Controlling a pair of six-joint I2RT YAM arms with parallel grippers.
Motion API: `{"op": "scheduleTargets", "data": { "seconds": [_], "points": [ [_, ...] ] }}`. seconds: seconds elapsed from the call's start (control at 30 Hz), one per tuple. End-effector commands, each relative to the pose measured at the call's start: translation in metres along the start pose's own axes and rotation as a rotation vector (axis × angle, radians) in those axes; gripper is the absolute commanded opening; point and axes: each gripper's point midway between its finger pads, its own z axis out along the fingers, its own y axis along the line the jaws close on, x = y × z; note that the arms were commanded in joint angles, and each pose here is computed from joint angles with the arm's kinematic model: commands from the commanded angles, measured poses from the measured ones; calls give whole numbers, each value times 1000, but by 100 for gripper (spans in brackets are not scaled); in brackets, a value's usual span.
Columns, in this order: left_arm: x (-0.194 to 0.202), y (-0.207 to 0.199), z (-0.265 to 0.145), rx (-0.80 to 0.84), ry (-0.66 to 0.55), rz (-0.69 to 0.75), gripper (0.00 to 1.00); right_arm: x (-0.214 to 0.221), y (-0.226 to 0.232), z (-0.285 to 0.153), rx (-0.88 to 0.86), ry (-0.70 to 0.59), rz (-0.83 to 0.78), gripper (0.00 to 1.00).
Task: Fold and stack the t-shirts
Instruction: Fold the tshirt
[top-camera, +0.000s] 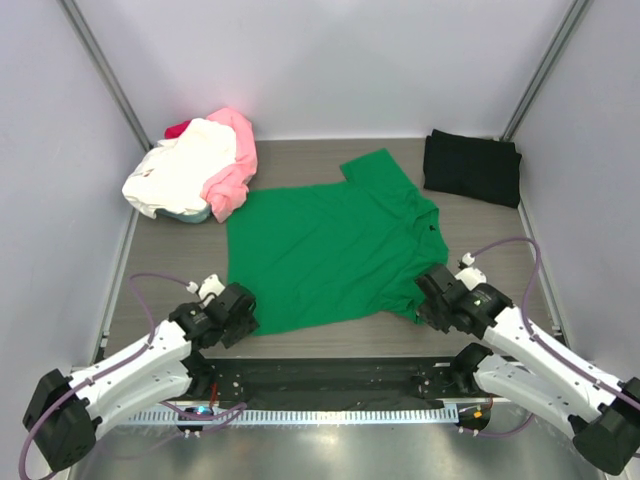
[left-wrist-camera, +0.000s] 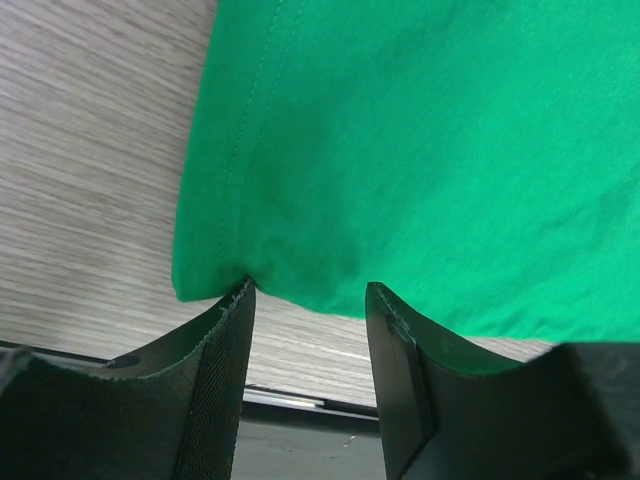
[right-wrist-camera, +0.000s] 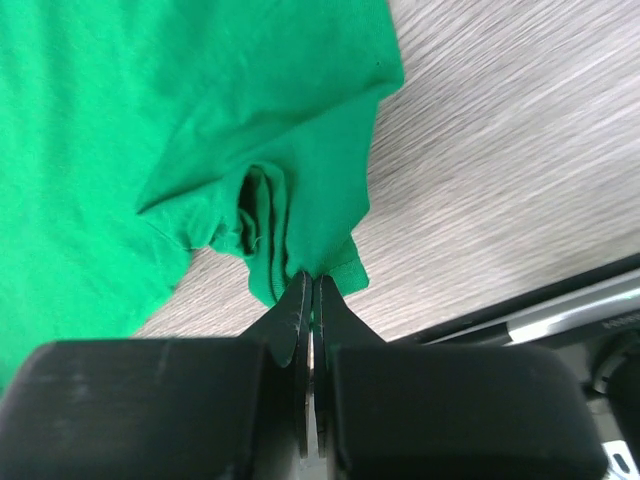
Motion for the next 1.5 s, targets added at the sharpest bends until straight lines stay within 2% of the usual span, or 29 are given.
{"op": "scheduleTargets", "data": {
  "seconds": [0.0, 0.17, 0.33, 0.37, 0.5, 0.63, 1.0, 1.33, 1.47],
  "points": [
    [0, 7, 8, -36, -13, -11, 50, -23, -3, -18, -4, -99, 4, 1],
    [3, 14, 0, -54, 6, -43, 49, -34, -14, -31, 19, -147, 11, 1],
    [-18, 19, -21, -84, -76, -34, 49, -50, -20, -41, 35, -217, 24, 1],
    [-18, 30, -24, -133, -73, -35, 50, -52, -21, -42, 41, -225, 21, 1],
    [-1, 35, -21, -158, -10, -39, 50, -55, -20, -41, 54, -241, 10, 1],
    [6, 41, -15, -188, 3, -25, 51, -56, -19, -38, 56, -246, 2, 1],
    [-16, 41, -12, -247, -107, 24, 53, -64, -20, -49, 27, -283, 9, 1],
    [-27, 20, -12, -93, -174, -42, 44, -64, -20, -50, 15, -280, 6, 1],
    [-32, 23, -16, -63, -203, -70, 47, -62, -19, -48, 19, -275, 3, 1]
  ]
}}
